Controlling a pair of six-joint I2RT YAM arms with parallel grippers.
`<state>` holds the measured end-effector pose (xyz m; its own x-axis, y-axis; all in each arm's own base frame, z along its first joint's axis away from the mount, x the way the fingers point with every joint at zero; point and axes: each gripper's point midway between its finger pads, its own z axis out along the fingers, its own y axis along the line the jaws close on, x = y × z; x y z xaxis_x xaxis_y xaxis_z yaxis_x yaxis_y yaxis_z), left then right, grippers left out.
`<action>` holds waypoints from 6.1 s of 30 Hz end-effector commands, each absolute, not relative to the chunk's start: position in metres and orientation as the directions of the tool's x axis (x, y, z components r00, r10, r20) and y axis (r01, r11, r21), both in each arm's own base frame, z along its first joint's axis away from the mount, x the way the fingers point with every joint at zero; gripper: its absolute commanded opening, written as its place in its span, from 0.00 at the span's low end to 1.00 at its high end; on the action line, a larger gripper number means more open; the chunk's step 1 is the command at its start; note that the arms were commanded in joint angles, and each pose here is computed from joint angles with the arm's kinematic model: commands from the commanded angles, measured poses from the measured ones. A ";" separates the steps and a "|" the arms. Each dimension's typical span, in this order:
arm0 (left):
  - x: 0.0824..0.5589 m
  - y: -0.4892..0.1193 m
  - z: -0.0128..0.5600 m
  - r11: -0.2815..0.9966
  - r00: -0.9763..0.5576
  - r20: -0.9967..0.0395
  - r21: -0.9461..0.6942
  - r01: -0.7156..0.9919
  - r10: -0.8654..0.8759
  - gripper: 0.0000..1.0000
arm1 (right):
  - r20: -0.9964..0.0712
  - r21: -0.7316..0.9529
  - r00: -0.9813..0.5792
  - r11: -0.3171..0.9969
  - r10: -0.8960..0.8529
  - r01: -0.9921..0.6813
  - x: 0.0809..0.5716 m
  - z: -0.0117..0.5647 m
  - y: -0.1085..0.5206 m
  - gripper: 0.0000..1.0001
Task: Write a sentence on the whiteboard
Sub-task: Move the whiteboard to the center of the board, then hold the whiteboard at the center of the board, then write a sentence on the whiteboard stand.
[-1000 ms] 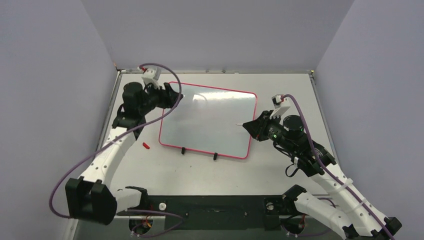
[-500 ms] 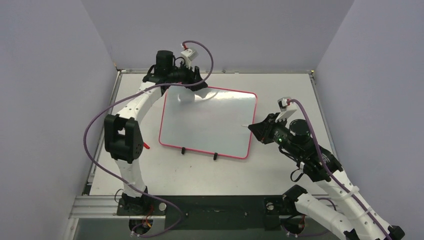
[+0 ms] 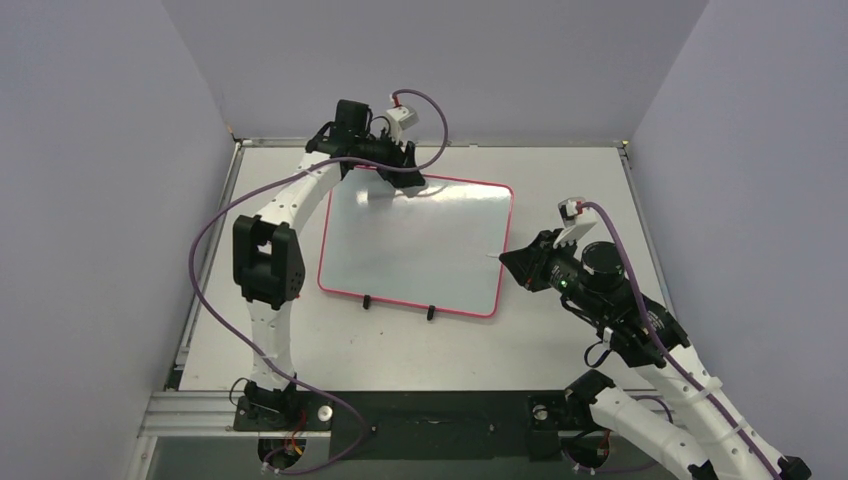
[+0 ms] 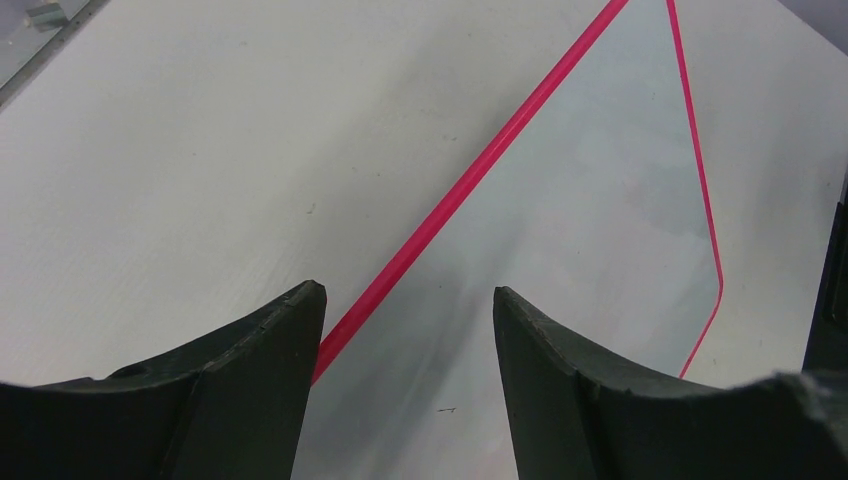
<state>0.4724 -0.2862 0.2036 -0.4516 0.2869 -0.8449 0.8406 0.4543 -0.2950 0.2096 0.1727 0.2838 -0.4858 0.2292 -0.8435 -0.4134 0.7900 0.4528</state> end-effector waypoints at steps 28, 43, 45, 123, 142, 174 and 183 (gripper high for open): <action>0.352 -0.238 0.197 0.593 -0.580 -0.770 -0.344 0.728 0.266 0.53 | -0.851 0.462 -0.464 0.772 0.248 -0.435 0.213 0.301 0.177 0.00; 0.303 -0.218 0.213 0.671 -0.639 -0.754 -0.395 0.628 0.154 0.55 | -0.843 0.479 -0.471 0.763 0.262 -0.434 0.223 0.301 0.186 0.00; 0.307 -0.210 0.212 0.691 -0.649 -0.744 -0.386 0.610 0.158 0.57 | -0.840 0.483 -0.474 0.762 0.263 -0.431 0.227 0.299 0.189 0.00; 0.261 -0.222 0.204 0.624 -0.648 -0.747 -0.437 0.648 0.149 0.00 | -0.919 0.392 -0.374 0.415 0.127 -0.821 0.193 0.308 0.310 0.00; 0.259 -0.220 0.213 0.664 -0.602 -0.783 -0.367 0.652 0.158 0.00 | -0.935 0.343 -0.351 0.368 0.047 -0.864 0.166 0.300 0.347 0.00; 0.260 -0.210 0.204 0.702 -0.590 -0.793 -0.334 0.629 0.151 0.00 | -0.976 0.216 -0.211 0.217 0.045 -0.952 0.123 0.274 0.396 0.00; 0.259 -0.210 0.201 0.705 -0.596 -0.788 -0.335 0.625 0.153 0.00 | -0.978 0.208 -0.201 0.219 0.054 -0.953 0.124 0.276 0.396 0.00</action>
